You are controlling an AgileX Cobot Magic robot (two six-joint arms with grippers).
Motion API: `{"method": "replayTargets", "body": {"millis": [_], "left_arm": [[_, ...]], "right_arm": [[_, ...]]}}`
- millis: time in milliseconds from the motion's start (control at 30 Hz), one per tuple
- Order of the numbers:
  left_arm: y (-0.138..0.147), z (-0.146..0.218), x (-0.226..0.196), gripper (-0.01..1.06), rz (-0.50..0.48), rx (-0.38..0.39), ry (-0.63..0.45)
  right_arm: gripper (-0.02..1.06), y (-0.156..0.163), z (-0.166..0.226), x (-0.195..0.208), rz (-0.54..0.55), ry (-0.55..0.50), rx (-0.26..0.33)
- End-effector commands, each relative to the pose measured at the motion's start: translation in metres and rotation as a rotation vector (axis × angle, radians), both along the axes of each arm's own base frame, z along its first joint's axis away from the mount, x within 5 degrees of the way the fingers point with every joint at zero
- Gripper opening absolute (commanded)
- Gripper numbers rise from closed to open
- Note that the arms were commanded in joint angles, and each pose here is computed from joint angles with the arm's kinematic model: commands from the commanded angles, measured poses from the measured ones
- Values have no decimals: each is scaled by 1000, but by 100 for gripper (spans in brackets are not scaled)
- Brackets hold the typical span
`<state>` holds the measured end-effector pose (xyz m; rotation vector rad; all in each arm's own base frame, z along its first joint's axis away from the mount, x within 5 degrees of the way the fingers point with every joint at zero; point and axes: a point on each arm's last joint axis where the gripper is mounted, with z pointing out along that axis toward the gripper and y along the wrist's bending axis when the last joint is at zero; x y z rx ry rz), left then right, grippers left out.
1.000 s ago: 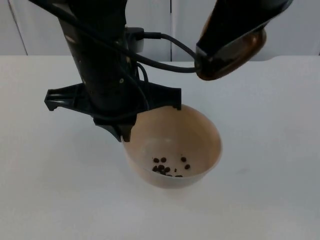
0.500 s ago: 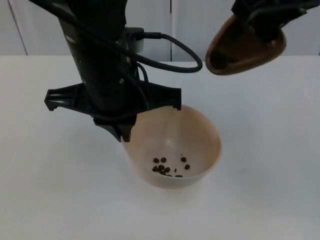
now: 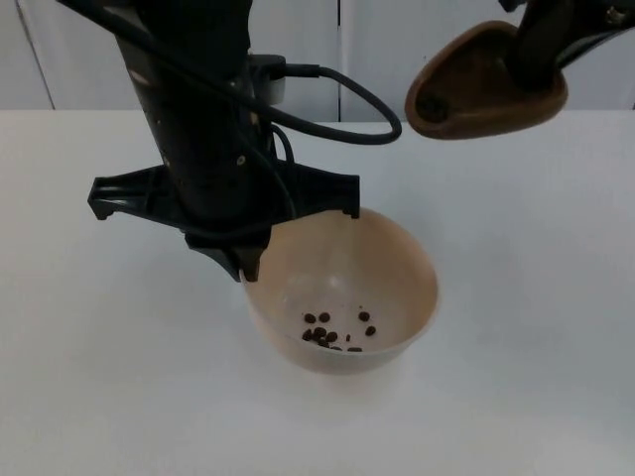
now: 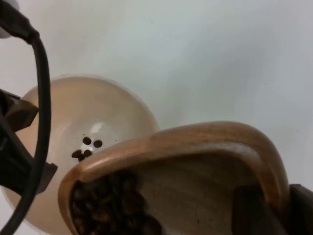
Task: Pick up the bowl with the left hand and pour the coffee beans from the cup into the bowl with the right hand.
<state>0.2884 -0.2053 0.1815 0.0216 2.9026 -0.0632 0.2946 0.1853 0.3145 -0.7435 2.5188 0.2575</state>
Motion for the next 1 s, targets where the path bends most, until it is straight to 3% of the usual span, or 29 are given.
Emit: {"method": "replayTargets", "body": {"millis": [0, 467, 667, 967], "left_arm": [[-1, 3, -2, 0, 10, -12, 2], [2, 2, -4, 0, 1, 23, 21], [2, 3, -4, 0, -28, 37, 23], [4, 2, -4, 0, -48, 58, 22]], "right_arm": [[0, -2, 6, 0, 1, -16, 16], [0, -3, 4, -2, 4, 5, -7], [0, -21, 4, 7, -55, 21, -1], [0, -53, -39, 12, -155, 82, -29]]}}
